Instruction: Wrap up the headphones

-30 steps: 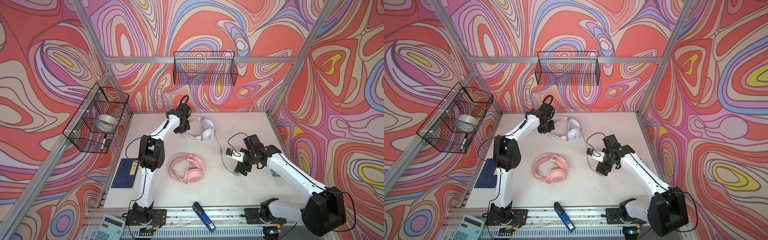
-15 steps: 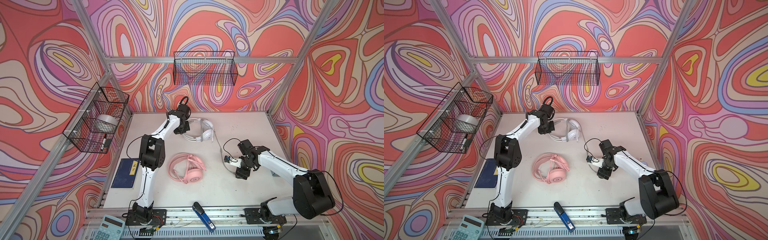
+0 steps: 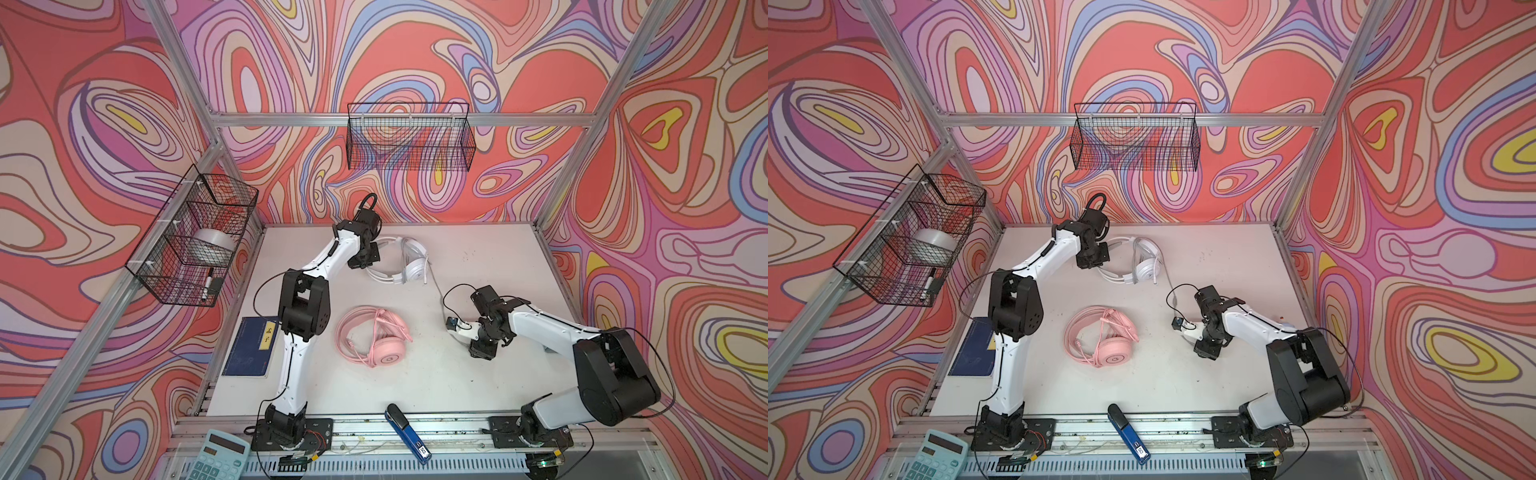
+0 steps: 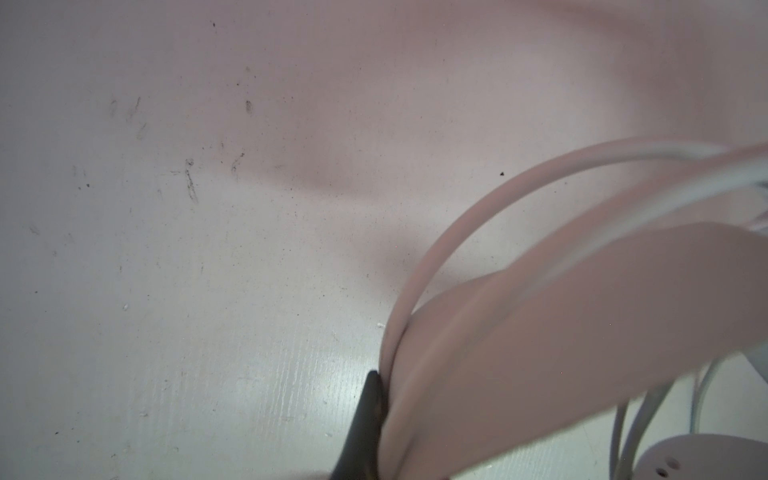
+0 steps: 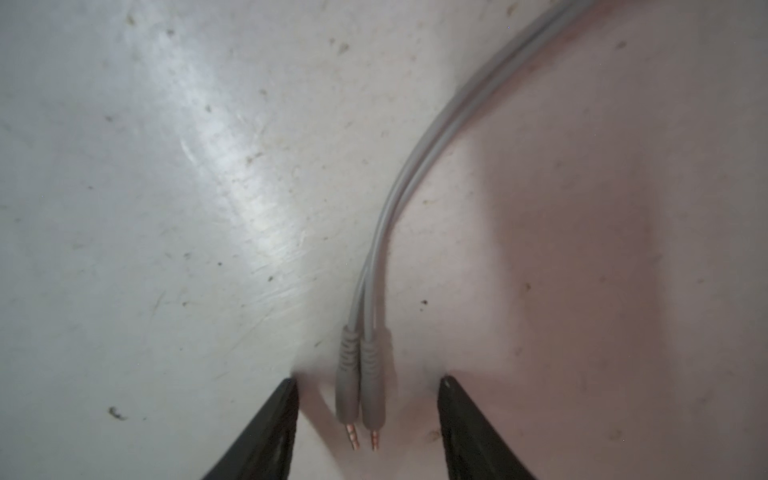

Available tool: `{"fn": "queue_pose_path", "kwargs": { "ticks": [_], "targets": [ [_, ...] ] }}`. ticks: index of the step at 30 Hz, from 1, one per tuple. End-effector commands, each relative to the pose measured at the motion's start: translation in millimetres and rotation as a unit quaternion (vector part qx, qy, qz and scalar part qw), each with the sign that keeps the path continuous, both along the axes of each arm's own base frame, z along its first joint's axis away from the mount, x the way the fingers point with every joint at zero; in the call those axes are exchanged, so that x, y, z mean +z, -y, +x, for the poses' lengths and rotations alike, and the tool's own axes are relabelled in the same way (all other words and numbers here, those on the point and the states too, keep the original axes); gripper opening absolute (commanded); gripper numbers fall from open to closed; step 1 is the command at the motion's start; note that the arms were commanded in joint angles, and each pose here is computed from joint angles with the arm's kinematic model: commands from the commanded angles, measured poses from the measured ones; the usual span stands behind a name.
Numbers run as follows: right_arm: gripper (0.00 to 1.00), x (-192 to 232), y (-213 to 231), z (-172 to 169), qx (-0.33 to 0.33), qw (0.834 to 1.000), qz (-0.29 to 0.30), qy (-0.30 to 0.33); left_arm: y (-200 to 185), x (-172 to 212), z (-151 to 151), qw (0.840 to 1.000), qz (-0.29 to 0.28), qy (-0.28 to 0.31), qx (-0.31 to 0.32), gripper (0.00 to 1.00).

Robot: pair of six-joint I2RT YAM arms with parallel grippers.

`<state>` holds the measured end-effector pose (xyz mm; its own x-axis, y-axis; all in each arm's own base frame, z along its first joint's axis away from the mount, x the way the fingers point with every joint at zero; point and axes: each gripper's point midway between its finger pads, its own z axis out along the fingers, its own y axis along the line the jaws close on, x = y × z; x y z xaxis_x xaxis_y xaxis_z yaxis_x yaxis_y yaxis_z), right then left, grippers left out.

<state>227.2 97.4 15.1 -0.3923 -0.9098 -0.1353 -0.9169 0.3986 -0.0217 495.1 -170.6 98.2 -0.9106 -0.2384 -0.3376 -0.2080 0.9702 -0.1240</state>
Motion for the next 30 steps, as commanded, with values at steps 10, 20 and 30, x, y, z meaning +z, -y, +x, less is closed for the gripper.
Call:
{"fn": "queue_pose_path", "kwargs": {
  "ticks": [10,20,30],
  "targets": [
    [0.36,-14.4,10.7,-11.2,0.013,0.999,-0.051,-0.007,2.6,4.5,2.6,1.0,-0.022,0.006,0.005,0.0],
    [0.15,-8.4,8.7,-2.9,0.011,0.999,-0.048,0.011,3.3,4.3,0.1,1.0,-0.027,0.005,0.006,0.0],
    [0.0,-2.0,0.4,2.6,0.002,0.999,-0.03,0.01,3.3,7.0,-0.6,1.0,-0.029,0.007,0.005,0.0]
  ]
}}
